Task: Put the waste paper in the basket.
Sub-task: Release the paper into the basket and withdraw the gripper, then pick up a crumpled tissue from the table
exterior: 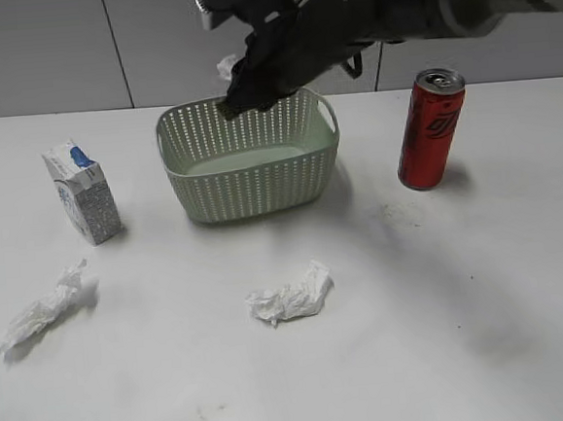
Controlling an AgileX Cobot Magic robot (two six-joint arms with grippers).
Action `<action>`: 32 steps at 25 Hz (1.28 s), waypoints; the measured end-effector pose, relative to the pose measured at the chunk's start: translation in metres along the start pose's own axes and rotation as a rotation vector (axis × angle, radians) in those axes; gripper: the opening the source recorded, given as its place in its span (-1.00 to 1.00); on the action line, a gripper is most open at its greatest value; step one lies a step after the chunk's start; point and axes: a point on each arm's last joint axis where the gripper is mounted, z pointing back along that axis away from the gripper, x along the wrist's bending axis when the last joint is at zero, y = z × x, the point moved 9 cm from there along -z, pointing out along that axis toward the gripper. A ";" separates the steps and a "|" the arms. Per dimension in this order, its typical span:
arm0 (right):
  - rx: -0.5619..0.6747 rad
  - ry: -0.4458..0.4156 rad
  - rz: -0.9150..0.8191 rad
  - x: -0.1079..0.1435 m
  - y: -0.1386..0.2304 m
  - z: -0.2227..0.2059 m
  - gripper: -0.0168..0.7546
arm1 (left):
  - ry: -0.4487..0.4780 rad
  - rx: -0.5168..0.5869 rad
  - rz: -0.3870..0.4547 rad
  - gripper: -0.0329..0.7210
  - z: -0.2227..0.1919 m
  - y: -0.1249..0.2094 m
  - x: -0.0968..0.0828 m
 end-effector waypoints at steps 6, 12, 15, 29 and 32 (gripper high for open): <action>0.024 -0.021 -0.046 0.003 -0.003 0.011 0.62 | -0.001 0.000 0.000 0.61 0.000 0.000 0.000; 0.112 -0.100 -0.098 0.015 -0.020 0.071 0.54 | -0.001 0.000 0.000 0.60 0.000 0.000 0.000; 0.266 -0.146 -0.092 0.024 -0.003 0.101 0.53 | -0.001 0.000 0.000 0.60 0.000 0.000 0.000; 0.624 0.054 -0.480 -0.097 0.100 0.198 0.53 | 0.007 0.114 0.003 0.60 -0.016 -0.010 0.003; 0.625 0.107 -0.561 -0.113 0.122 0.233 0.53 | 0.013 0.176 0.009 0.60 -0.035 -0.026 0.006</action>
